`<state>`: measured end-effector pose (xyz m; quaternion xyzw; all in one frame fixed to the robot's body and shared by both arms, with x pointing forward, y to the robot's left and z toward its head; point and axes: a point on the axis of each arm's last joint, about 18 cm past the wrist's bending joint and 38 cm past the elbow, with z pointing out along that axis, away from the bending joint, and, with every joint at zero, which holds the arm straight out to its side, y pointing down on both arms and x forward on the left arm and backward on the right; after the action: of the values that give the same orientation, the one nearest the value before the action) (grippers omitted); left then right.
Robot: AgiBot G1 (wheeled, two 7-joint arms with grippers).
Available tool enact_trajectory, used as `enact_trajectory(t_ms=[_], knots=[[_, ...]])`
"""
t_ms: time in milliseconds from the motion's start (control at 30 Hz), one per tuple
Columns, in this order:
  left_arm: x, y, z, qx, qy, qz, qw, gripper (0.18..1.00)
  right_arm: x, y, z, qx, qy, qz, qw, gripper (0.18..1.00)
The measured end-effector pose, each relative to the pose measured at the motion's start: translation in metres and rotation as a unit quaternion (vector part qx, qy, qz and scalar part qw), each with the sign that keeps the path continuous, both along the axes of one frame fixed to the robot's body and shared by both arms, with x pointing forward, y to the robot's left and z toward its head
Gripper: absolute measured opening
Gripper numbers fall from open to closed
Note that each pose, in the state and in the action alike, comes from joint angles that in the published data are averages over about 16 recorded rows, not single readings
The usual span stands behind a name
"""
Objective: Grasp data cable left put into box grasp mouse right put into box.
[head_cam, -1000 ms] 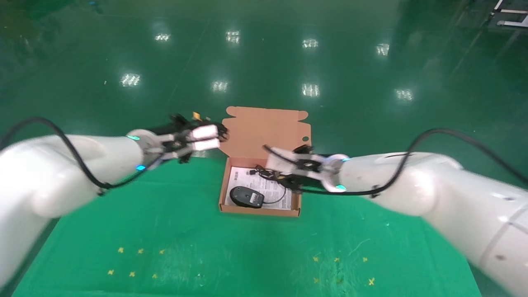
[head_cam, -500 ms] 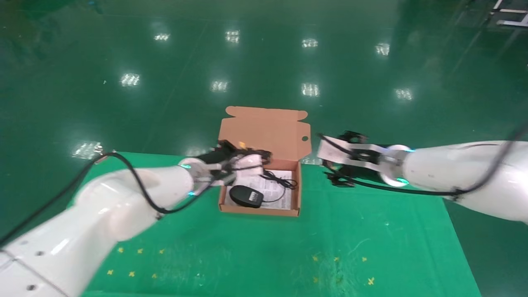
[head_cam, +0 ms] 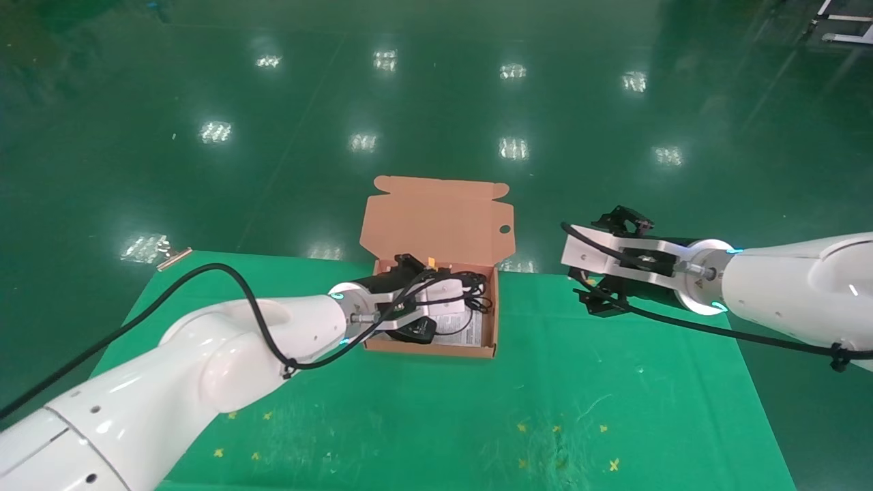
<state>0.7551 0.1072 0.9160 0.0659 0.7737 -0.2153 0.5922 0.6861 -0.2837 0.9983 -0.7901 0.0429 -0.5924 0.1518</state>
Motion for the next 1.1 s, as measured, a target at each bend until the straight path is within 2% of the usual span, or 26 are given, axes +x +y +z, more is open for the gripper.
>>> enact_trajectory(t_ms=[400,600,933,1100], knots=[[-0.002,0.000,0.000,-0.002,0.000,-0.006,1.0000,0.299,-0.002,0.000,0.002,-0.005,-0.005,-0.002,1.000,1.000],[-0.003,0.004,0.014,-0.017,-0.008,-0.005,0.9998,0.362,-0.004,0.001,0.017,-0.023,-0.024,0.003,0.999,1.000],[-0.001,0.018,0.065,-0.073,-0.032,0.008,0.9968,0.544,-0.013,0.003,0.055,-0.082,-0.065,0.003,0.995,1.000],[-0.001,0.028,0.082,-0.101,-0.029,0.015,0.9943,0.649,-0.017,0.002,0.061,-0.093,-0.062,0.000,0.994,1.000]])
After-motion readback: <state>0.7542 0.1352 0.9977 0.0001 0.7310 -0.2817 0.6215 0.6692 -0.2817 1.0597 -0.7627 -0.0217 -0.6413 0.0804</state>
